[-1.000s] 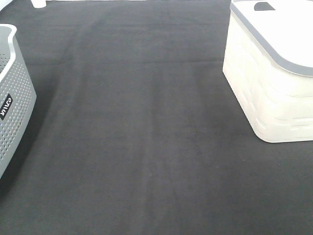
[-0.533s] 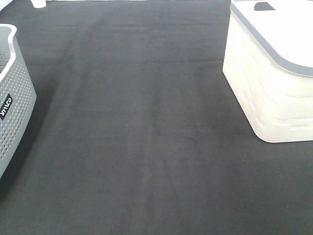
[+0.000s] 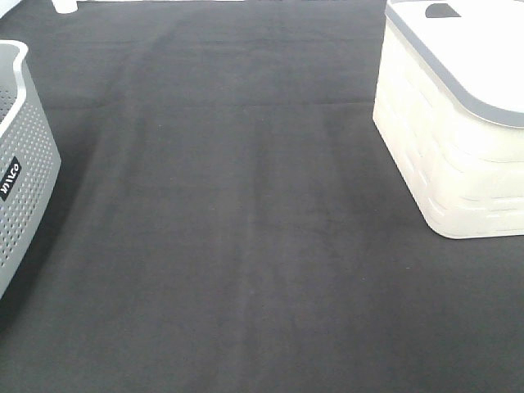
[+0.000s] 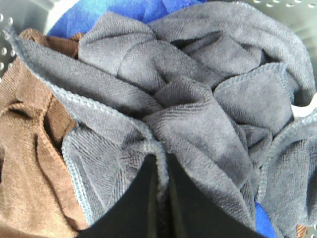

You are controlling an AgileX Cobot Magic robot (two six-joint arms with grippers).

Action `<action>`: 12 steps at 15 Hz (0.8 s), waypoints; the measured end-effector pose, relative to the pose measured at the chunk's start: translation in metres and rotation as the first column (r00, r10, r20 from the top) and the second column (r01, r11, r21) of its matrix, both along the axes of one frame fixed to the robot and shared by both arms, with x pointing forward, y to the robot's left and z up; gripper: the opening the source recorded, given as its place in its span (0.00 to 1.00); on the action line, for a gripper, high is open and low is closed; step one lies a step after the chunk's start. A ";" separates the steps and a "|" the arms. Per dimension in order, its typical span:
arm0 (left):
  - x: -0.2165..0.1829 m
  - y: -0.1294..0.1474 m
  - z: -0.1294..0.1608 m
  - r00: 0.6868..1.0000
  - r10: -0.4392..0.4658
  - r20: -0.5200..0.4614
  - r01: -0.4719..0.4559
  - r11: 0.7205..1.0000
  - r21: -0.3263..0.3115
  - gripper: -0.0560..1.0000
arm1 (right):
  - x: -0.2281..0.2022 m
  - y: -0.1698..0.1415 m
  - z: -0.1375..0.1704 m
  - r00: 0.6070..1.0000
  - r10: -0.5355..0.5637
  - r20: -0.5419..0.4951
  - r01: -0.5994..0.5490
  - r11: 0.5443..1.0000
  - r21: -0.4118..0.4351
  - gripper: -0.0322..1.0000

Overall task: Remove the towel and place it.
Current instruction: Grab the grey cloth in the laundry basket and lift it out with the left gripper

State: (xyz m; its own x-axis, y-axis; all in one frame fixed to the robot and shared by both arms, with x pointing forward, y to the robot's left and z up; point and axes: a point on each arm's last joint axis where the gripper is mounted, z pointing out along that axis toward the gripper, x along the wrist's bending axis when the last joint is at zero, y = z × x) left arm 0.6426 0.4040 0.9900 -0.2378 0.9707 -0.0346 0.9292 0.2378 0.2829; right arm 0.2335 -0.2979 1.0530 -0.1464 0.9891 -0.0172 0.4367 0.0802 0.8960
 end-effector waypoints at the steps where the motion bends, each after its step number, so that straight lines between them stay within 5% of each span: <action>1: 0.001 0.000 0.009 0.999 0.000 0.049 -0.001 1.000 0.014 0.05 | 0.000 0.000 0.000 1.000 0.000 0.000 0.000 1.000 0.000 0.72; 7: 0.005 -0.002 0.074 0.955 -0.004 0.298 -0.008 0.999 0.042 0.05 | 0.000 0.000 0.000 1.000 0.001 0.000 -0.001 1.000 0.001 0.72; 12: -0.020 -0.023 0.148 0.846 -0.083 0.527 0.066 0.997 0.051 0.05 | 0.000 0.000 0.000 1.000 0.002 0.000 -0.002 1.000 0.003 0.72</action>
